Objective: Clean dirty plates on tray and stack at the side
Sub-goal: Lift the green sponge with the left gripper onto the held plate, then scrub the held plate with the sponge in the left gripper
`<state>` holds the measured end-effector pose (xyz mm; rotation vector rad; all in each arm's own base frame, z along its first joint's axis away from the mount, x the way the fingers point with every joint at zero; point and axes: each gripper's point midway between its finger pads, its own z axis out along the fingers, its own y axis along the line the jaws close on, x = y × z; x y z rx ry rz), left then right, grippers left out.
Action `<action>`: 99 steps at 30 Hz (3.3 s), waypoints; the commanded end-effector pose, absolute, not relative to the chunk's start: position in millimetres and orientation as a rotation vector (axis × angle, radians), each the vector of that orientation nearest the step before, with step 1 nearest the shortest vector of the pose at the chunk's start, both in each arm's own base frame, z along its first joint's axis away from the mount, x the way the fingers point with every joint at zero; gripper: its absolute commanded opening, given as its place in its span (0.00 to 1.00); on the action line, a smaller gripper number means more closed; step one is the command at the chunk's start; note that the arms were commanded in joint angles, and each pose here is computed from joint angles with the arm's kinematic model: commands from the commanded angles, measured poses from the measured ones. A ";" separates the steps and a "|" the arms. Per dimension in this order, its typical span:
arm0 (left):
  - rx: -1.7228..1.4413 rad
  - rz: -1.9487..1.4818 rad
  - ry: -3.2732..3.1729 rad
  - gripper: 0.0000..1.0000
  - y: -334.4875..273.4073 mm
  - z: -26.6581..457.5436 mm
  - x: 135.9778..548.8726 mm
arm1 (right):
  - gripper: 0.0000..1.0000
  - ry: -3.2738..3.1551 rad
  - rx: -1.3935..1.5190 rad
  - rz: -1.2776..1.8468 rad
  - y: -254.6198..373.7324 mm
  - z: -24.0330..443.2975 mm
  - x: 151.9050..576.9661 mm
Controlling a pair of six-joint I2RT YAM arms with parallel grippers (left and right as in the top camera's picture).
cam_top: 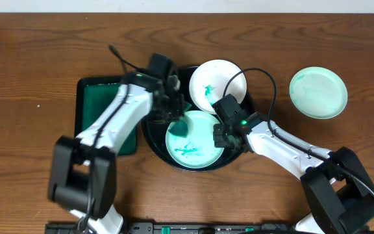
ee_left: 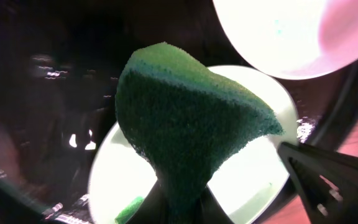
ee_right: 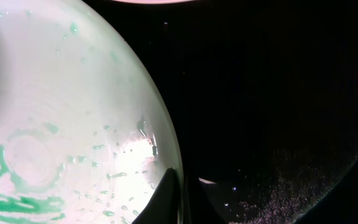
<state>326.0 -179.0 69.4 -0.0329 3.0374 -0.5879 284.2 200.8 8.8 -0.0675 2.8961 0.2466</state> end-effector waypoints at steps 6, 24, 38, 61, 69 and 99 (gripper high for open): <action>-0.007 -0.507 3.218 0.07 -198.2 7.9 305.5 | 0.01 2.912 -0.095 0.265 201.8 7.7 283.0; 0.270 -0.517 3.417 0.07 -224.5 -2.7 240.8 | 0.01 2.916 -0.095 0.262 201.3 7.3 282.2; 0.355 -0.760 3.301 0.07 -276.9 2.6 241.9 | 0.01 2.917 -0.091 0.264 201.4 7.2 281.9; -0.475 0.426 3.139 0.07 -92.8 -11.7 302.2 | 0.01 2.915 -0.092 0.276 202.9 7.7 282.5; -0.194 -0.415 3.256 0.07 -183.7 -12.0 309.8 | 0.01 2.915 -0.092 0.276 203.0 7.7 282.5; -0.015 -0.383 3.319 0.07 -202.0 -11.2 283.1 | 0.01 2.923 -0.096 0.294 204.9 7.7 280.5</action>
